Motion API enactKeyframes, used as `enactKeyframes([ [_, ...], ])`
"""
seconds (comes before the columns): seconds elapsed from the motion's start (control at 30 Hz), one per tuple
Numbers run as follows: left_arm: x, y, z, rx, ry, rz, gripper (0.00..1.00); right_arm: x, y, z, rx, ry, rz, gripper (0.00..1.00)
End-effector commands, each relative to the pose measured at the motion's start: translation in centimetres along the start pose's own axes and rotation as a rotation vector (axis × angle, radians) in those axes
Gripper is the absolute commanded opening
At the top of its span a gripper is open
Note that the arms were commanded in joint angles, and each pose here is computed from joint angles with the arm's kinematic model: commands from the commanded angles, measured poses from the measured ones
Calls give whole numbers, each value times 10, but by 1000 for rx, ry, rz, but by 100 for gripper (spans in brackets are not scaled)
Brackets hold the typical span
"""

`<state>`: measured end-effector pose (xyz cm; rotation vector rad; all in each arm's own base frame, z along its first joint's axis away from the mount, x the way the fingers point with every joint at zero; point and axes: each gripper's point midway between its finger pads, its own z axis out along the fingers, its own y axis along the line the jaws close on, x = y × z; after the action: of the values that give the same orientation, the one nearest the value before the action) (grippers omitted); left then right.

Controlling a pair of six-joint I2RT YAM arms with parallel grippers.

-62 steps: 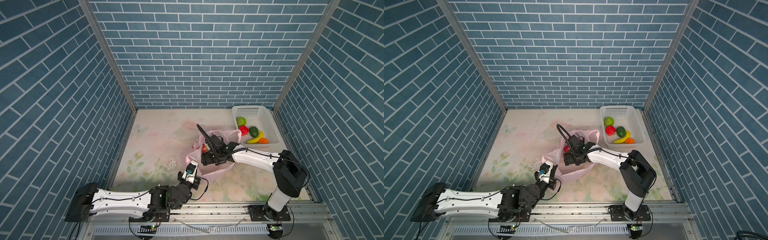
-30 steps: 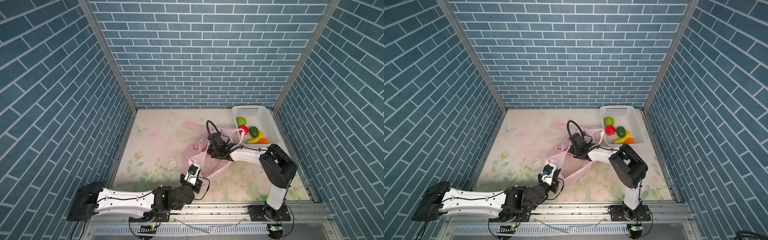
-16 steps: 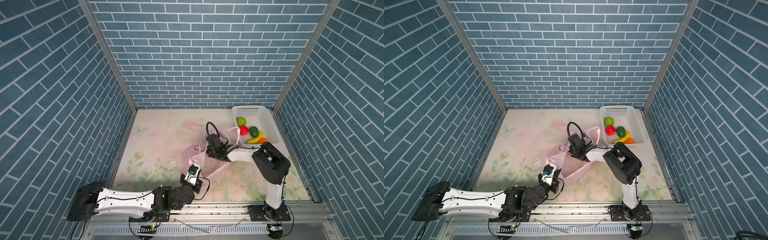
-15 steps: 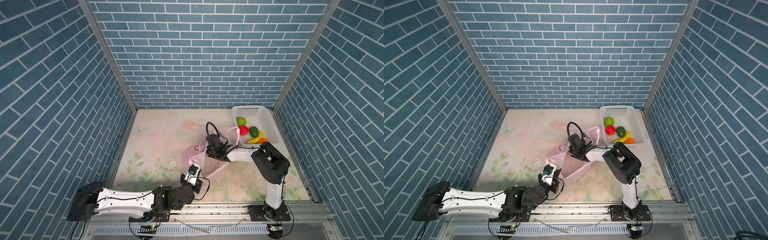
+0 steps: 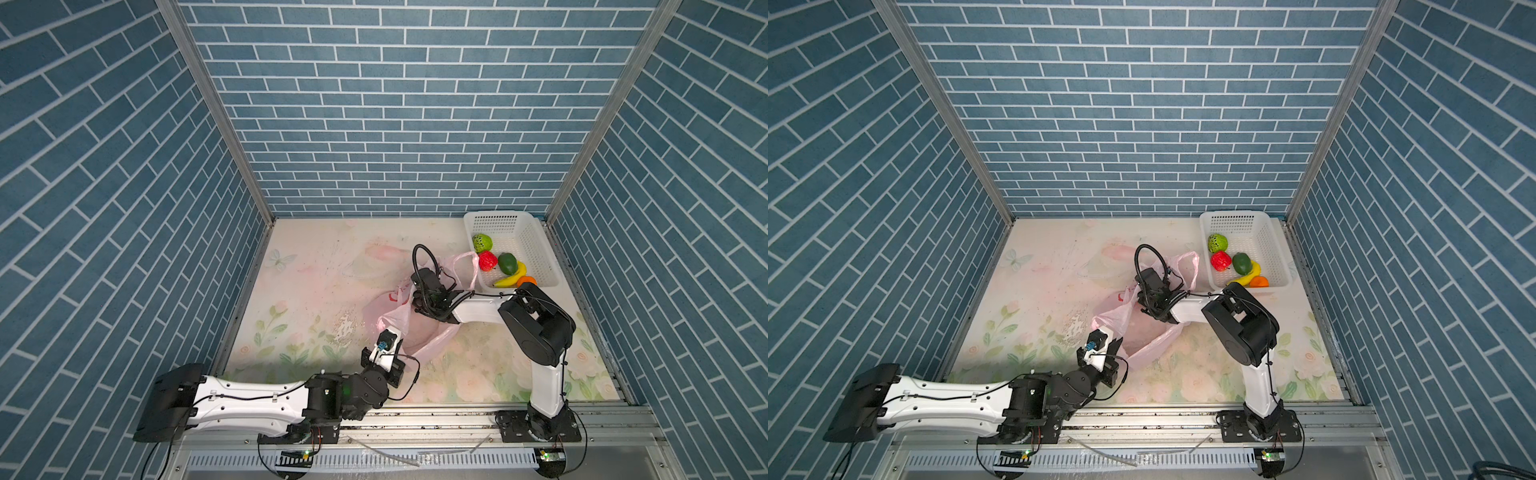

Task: Untie the knot of the plastic bag and take out the fruit
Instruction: Pick up the fruit from the plastic bag.

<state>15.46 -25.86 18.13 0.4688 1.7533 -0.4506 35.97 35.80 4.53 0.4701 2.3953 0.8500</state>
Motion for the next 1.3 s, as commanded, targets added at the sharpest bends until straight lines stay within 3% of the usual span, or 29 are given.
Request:
enactKeyframes([
  [0.0,4,3,0,-12,6,2,3,-2,7,-19,-28,-15,-2,43],
  [0.33,-2,9,-1,-46,-23,4,3,16,0,-88,-2,37,-82,41],
  [0.63,-6,11,-2,-55,-27,16,3,8,7,-158,-3,60,-211,41],
  [0.93,-7,10,-1,-56,-28,23,3,-33,52,-233,-51,-3,-355,41],
  [1.27,-7,10,-2,-55,-29,26,3,-126,65,-274,-97,-166,-307,41],
])
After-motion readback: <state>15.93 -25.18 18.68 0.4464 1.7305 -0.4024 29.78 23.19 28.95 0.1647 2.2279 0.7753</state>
